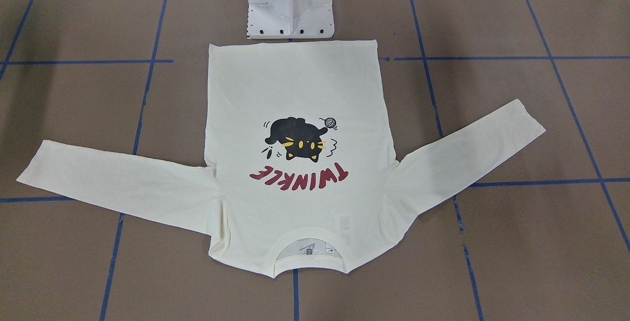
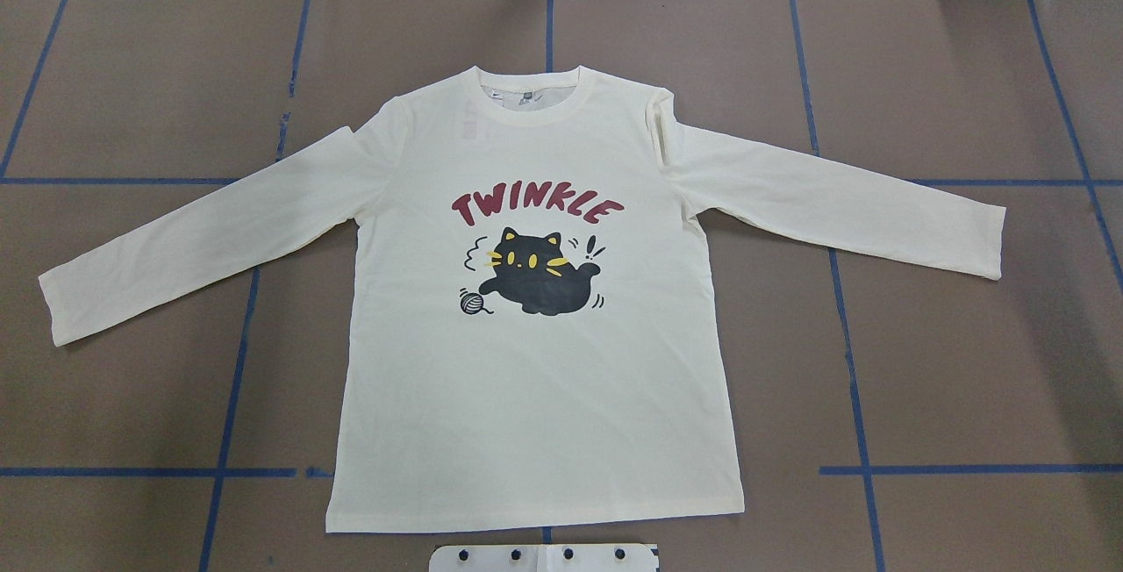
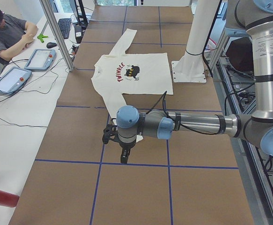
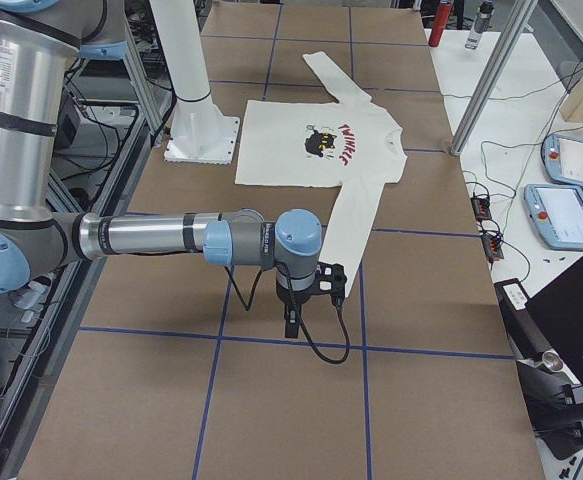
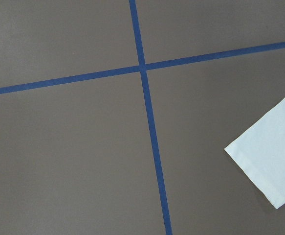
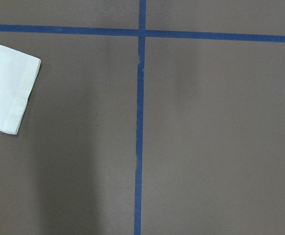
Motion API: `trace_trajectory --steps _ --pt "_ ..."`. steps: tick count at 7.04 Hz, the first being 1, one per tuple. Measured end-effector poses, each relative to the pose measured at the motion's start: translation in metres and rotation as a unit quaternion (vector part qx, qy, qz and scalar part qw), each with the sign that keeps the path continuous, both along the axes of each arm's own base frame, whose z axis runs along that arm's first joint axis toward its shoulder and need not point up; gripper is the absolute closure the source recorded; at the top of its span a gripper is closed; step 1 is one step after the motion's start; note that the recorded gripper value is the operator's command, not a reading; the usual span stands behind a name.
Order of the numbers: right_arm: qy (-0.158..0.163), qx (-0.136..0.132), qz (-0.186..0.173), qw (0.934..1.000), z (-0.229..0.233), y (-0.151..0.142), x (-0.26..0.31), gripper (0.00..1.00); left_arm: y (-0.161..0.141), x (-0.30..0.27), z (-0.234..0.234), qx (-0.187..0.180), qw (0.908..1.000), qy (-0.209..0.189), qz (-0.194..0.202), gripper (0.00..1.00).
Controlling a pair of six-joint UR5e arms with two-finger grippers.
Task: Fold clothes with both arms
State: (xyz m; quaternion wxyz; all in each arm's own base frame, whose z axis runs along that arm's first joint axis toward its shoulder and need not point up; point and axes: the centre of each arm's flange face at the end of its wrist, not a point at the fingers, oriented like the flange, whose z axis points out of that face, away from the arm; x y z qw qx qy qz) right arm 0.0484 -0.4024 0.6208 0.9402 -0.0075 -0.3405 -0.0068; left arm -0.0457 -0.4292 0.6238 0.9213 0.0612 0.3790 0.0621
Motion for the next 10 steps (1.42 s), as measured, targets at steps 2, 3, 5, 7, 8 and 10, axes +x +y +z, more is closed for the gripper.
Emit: trace_trajectory --steps 2,3,5,7,8,10 --pt "-0.001 0.019 0.0 0.9998 -0.007 -0.003 0.0 0.0 0.001 -0.001 -0.001 0.002 1.0 0.001 -0.001 0.01" --pt "-0.002 0.036 0.0 0.9994 -0.012 -0.005 0.0 0.0 0.002 -0.003 -0.003 0.008 1.0 0.001 -0.002 0.01" --pt "-0.004 0.098 0.003 0.9952 -0.038 -0.026 -0.002 0.0 -0.005 -0.007 -0.023 0.058 0.998 -0.026 -0.007 0.01" --pt "0.0 0.169 0.008 0.9855 -0.072 -0.064 -0.003 0.0 -0.021 -0.01 -0.049 0.136 0.9893 -0.049 -0.016 0.01" --pt "0.001 0.18 0.011 0.9835 -0.078 -0.075 -0.003 0.0 -0.031 -0.011 -0.064 0.184 0.9815 -0.05 -0.02 0.01" --pt "-0.017 0.187 0.006 0.9822 -0.083 -0.079 -0.007 0.0 -0.049 -0.01 -0.087 0.27 0.9615 -0.044 -0.026 0.01"
